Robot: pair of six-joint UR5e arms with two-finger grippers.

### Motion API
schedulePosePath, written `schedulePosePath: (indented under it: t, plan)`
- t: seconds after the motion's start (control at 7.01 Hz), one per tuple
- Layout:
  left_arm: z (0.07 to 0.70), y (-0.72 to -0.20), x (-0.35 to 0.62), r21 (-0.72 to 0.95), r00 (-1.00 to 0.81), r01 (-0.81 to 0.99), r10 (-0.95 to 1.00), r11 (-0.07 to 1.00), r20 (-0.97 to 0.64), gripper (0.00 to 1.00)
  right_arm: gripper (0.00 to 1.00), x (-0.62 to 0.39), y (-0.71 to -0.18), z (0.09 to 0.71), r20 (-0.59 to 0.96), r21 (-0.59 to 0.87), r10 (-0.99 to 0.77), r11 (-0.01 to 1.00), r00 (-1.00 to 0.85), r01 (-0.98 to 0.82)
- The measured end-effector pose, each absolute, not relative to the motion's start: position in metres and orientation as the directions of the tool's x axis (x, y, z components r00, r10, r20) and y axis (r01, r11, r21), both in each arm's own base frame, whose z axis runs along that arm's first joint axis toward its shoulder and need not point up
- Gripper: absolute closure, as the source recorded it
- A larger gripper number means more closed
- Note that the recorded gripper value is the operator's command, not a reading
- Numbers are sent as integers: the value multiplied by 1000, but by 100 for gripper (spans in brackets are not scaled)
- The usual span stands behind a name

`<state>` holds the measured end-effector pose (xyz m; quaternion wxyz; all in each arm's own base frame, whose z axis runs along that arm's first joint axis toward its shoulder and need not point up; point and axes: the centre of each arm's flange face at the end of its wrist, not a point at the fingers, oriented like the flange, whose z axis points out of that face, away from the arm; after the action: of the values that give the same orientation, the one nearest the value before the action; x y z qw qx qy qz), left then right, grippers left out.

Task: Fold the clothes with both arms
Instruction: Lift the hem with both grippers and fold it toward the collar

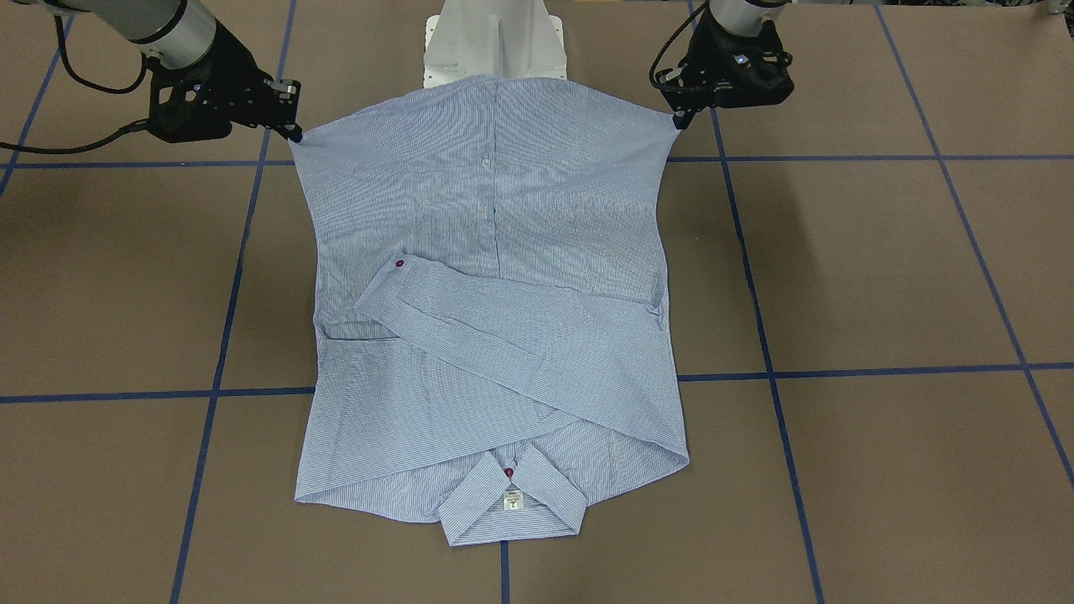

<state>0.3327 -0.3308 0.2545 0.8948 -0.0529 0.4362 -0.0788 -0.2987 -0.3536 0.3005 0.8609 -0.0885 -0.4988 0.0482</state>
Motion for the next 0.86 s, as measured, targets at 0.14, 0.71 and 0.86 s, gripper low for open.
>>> schedulePosePath:
  t: [0.14, 0.71, 0.86]
  plan:
    - [253, -351, 331, -165, 602, 117, -202, 979, -772, 100, 100, -288, -378, 302, 849, -217, 205, 976, 487, -33]
    - [237, -413, 353, -172, 590, 173, -242, 970, -771, 100, 100, -300, -468, 276, 852, -222, 256, 967, 457, -128]
    - [235, -426, 352, -171, 585, 191, -252, 966, -771, 100, 100, -305, -487, 268, 854, -218, 259, 966, 452, -142]
